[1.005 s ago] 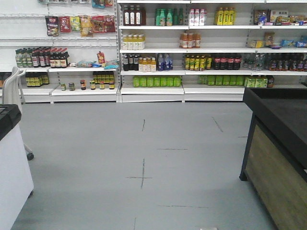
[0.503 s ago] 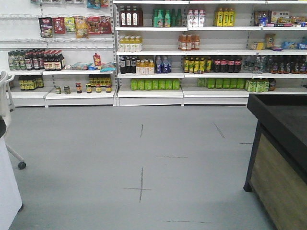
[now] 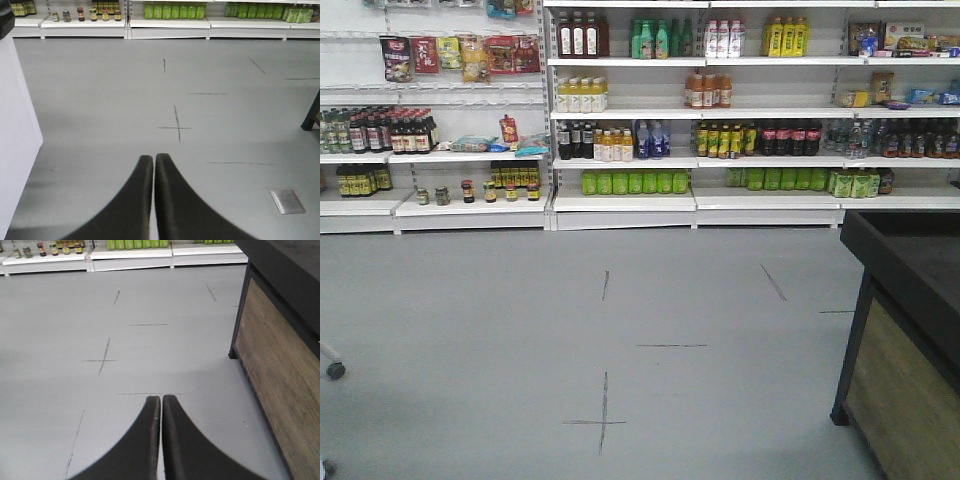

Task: Pick three apples into basket with both arms
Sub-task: 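Drive the base forward and turn toward the fruit display table, then turn the base to face the table holding the light-blue basket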

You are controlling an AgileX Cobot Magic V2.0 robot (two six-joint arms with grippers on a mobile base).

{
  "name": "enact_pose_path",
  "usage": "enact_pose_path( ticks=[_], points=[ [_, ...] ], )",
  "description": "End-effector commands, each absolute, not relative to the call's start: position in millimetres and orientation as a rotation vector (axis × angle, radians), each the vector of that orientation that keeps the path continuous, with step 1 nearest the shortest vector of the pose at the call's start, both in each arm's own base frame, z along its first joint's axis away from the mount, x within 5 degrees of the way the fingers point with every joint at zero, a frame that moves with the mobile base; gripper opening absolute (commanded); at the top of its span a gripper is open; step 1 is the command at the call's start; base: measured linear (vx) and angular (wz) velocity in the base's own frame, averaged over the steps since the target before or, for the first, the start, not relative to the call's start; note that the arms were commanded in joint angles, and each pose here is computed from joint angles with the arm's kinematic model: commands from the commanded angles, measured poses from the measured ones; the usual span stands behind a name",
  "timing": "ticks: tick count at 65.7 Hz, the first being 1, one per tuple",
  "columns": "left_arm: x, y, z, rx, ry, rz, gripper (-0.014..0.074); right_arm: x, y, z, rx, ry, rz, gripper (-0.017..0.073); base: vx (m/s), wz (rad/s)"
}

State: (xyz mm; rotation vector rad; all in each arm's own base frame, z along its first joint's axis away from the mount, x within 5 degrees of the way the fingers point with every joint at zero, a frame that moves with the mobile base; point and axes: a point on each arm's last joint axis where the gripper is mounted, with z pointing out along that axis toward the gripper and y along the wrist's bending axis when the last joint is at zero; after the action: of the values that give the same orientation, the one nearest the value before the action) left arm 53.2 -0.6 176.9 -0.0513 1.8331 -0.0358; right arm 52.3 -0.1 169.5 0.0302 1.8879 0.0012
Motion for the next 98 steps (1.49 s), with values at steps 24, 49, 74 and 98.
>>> enact_pose_path(
  ticks=[24, 49, 74, 98],
  points=[
    [52.8, -0.3, 191.0, -0.063, 1.735, -0.043, -0.0007, 53.5, -0.8, 177.0, 0.029, 1.806, -0.014, -0.0004, 0.21, -0.32],
    [52.8, -0.3, 191.0, -0.063, 1.735, -0.043, -0.0007, 53.5, -0.8, 177.0, 0.029, 1.806, -0.014, -0.0004, 0.14, -0.58],
    [52.8, -0.3, 191.0, -0.063, 1.735, -0.043, -0.0007, 53.6, -0.8, 177.1, 0.029, 1.805, -0.014, -0.0004, 0.09, -0.41],
    [52.8, -0.3, 191.0, -0.063, 1.735, -0.043, -0.0007, 53.6, -0.8, 177.0, 0.029, 1.806, -0.014, -0.0004, 0.07, -0.39]
  ],
)
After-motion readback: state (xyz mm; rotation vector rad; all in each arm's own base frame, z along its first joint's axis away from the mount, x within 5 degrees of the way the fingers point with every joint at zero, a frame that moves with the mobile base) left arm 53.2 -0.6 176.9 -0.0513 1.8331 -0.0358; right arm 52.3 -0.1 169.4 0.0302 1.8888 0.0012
